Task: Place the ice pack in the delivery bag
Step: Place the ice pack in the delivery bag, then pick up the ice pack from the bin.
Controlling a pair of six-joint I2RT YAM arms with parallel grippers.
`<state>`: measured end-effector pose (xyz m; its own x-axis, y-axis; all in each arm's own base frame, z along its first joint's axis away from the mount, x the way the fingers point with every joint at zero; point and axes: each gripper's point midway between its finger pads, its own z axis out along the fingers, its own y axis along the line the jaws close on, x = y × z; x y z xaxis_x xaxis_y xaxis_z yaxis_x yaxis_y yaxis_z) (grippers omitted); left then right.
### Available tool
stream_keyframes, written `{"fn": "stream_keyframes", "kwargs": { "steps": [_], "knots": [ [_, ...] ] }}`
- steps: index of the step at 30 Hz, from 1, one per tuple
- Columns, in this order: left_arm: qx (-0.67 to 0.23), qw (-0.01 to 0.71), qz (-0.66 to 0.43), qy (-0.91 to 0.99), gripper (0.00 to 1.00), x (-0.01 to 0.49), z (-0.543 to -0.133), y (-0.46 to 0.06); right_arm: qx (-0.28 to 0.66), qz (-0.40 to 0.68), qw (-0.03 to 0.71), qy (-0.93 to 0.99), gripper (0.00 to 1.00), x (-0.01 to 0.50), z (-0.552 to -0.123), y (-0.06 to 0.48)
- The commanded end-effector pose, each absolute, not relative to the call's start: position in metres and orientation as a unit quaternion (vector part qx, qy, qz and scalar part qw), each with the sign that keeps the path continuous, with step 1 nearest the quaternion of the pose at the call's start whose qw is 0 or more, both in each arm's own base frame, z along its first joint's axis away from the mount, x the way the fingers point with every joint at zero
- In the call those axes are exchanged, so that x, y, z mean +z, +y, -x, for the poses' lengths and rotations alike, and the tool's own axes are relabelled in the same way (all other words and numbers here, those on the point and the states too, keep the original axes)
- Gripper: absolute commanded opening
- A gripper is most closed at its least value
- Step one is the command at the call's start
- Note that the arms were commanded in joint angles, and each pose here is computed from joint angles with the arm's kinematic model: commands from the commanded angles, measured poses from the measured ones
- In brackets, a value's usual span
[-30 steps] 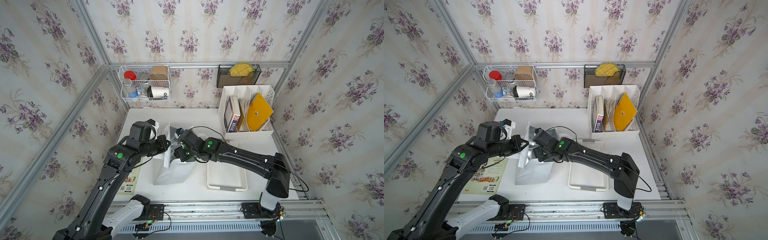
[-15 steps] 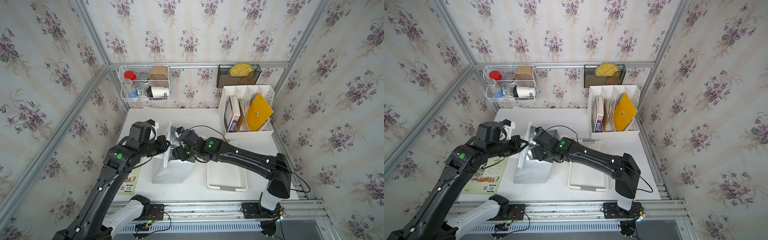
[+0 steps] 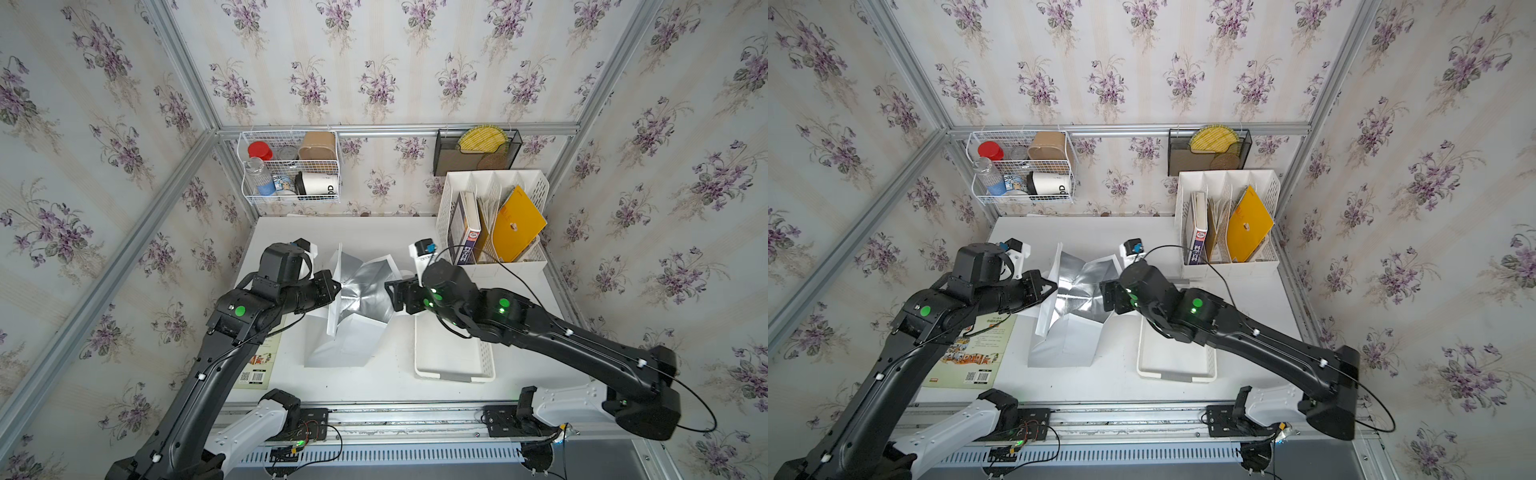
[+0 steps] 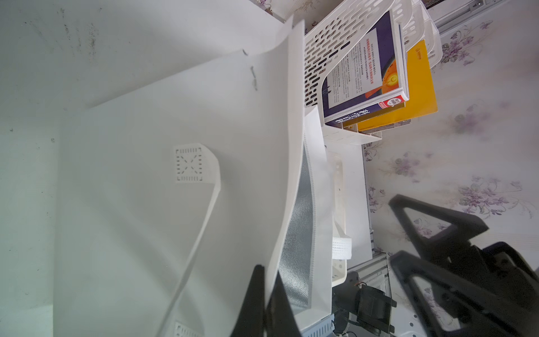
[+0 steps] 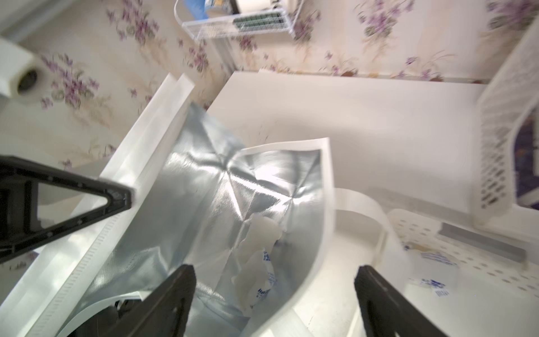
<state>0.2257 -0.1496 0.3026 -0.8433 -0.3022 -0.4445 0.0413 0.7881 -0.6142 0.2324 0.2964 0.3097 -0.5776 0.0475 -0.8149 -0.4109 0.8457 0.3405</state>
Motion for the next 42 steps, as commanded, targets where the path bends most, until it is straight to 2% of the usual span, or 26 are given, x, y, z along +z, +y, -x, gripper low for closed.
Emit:
{"fn": "stream_keyframes", "kwargs": {
  "steps": [1,6,8,12,17,28,42],
  "knots": [
    [-0.316,0.279,0.066,0.905,0.0,0.302,-0.229,-0.15,0.247,-0.005,0.474,0.845,0.94,0.306,-0.245,0.241],
    [-0.31,0.273,0.068,0.908,0.0,0.295,-0.229,-0.149,0.231,-0.12,0.431,0.864,0.92,0.248,-0.25,0.169],
    [-0.31,0.272,0.071,0.908,0.0,0.294,-0.228,-0.149,0.227,-0.147,0.398,0.877,0.92,0.218,-0.25,0.156],
    [-0.31,0.272,0.072,0.908,0.0,0.294,-0.227,-0.147,0.25,-0.176,0.32,0.897,0.92,0.167,-0.25,0.16],
    [-0.31,0.273,0.074,0.908,0.0,0.294,-0.226,-0.147,0.263,-0.2,0.253,0.909,0.93,0.13,-0.257,0.182],
    [-0.301,0.278,0.073,0.909,0.0,0.291,-0.228,-0.144,0.21,-0.265,0.227,0.913,0.95,0.101,-0.28,0.185],
    [-0.288,0.272,0.073,0.915,0.0,0.282,-0.233,-0.144,0.185,-0.275,0.229,0.915,0.83,0.089,-0.307,0.198]
  ]
}}
